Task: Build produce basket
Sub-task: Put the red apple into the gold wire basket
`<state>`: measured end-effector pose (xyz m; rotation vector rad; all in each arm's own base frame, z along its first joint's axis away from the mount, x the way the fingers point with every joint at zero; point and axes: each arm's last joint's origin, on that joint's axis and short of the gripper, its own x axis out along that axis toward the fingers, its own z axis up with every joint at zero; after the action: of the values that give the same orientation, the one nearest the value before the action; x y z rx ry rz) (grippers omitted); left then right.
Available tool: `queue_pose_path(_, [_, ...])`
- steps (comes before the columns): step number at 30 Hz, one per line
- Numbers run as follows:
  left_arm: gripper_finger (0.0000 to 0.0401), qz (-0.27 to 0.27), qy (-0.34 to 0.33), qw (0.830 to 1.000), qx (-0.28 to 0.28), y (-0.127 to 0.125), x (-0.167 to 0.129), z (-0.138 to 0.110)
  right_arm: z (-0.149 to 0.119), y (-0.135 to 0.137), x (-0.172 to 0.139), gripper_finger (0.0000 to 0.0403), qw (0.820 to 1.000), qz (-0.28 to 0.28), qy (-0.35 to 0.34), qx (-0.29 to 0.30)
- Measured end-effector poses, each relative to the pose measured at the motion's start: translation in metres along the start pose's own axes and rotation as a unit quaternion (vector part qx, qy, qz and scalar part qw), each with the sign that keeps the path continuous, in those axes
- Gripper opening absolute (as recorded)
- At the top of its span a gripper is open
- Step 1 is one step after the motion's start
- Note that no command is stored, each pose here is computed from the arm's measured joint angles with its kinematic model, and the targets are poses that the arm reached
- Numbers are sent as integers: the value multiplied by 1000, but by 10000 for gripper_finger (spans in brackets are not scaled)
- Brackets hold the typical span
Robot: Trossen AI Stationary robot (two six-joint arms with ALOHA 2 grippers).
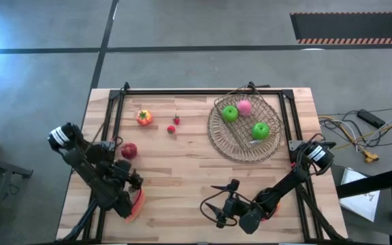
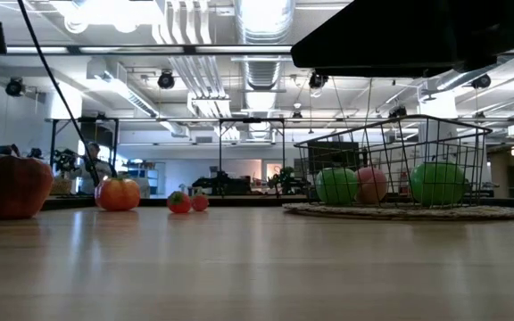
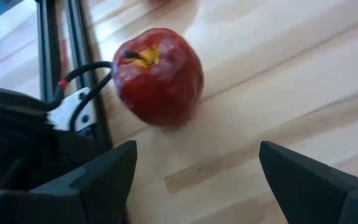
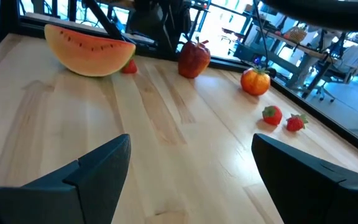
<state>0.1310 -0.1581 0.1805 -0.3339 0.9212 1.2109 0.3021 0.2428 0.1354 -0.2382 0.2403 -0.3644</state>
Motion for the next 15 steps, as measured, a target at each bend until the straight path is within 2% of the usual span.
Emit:
queue_pose_path(3, [322,3,-21,1000,-13,-5,10,-8,-1,0,0,326,1000,0,0,-2])
queue_pose_path(7, [322,-29,-32,998,-46,-10,27,-19,-1,0,0,326,1000,0,0,-2])
queue_pose_path(15, [322,-21,-46,998,-41,-2,61,-34,-1,0,0,326,1000,0,0,0])
